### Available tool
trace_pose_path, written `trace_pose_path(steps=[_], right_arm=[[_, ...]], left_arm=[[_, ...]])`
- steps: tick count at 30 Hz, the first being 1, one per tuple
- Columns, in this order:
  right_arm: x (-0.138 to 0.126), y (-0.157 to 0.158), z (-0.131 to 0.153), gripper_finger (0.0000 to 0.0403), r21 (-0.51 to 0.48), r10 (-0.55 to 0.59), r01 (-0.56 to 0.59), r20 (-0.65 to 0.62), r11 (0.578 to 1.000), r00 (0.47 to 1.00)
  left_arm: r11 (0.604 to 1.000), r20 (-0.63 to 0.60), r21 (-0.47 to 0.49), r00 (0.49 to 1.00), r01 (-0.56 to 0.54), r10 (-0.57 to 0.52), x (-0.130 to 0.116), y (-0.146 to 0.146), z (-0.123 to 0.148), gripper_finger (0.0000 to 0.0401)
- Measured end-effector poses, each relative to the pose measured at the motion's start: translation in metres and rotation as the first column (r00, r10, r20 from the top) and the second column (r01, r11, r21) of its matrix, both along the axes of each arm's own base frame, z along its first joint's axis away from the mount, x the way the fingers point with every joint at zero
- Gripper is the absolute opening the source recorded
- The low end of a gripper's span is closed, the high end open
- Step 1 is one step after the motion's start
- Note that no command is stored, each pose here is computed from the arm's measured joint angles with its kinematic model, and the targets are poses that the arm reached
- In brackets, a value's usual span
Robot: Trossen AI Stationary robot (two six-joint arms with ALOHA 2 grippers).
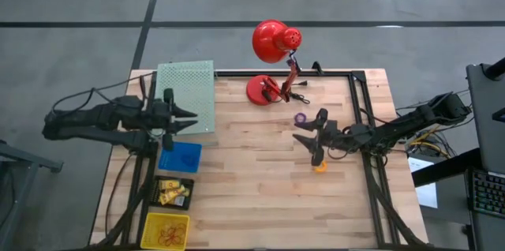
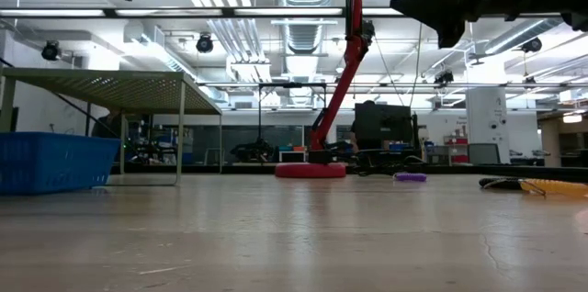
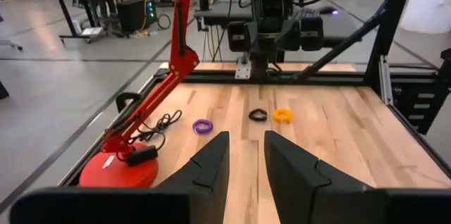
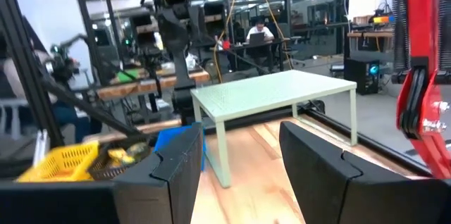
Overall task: Pick & Place Office Desk Supplies
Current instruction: Put the purple spring rubber band into the blue bin
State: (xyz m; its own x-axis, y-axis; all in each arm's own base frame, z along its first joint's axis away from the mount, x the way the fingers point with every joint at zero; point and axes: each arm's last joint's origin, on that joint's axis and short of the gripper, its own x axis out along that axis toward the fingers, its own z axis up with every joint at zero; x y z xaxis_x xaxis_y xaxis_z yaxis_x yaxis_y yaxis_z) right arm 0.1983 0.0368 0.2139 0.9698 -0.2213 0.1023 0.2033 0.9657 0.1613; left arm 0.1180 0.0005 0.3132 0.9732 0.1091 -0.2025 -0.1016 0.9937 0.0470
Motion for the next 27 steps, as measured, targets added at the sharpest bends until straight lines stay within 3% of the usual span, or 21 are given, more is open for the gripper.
trace_pose_path(steps=[4,8,13,17,22,24,27], right_arm=[[0.002,0.001,0.007,0.0185,0.088,0.016,-0.019,0.037,0.996,0.999],[0.009,0.004,0.017,0.0185,0.108,0.050,-0.053,0.031,0.993,0.998],[0.022,0.006,0.033,0.0185,0.109,0.015,0.006,-0.194,0.994,0.981],[0.024,0.003,0.056,0.0185,0.134,-0.121,0.206,-0.469,0.969,0.875],[0.010,-0.003,0.088,0.0185,0.129,-0.241,0.440,-0.684,0.889,0.689],[0.005,-0.005,0.101,0.0185,0.140,-0.256,0.497,-0.721,0.856,0.644],[0.002,-0.006,0.119,0.0185,0.163,-0.258,0.524,-0.726,0.836,0.637]], left_arm=[[1.000,0.007,0.000,1.000,0.000,0.000,-0.002,0.000,-0.004,0.0097],[1.000,0.020,0.000,1.000,-0.001,0.001,-0.001,0.000,-0.003,0.0097],[1.000,0.018,0.000,1.000,-0.003,0.003,-0.001,0.000,-0.003,0.0097],[1.000,0.018,0.000,1.000,-0.003,0.003,-0.001,0.000,-0.003,0.0097],[1.000,0.017,0.000,1.000,-0.003,0.003,-0.001,0.000,-0.003,0.0097],[1.000,0.011,0.000,1.000,-0.003,0.003,-0.001,0.000,-0.005,0.0097],[1.000,-0.015,0.000,1.000,-0.003,0.003,0.000,0.000,-0.011,0.0097]])
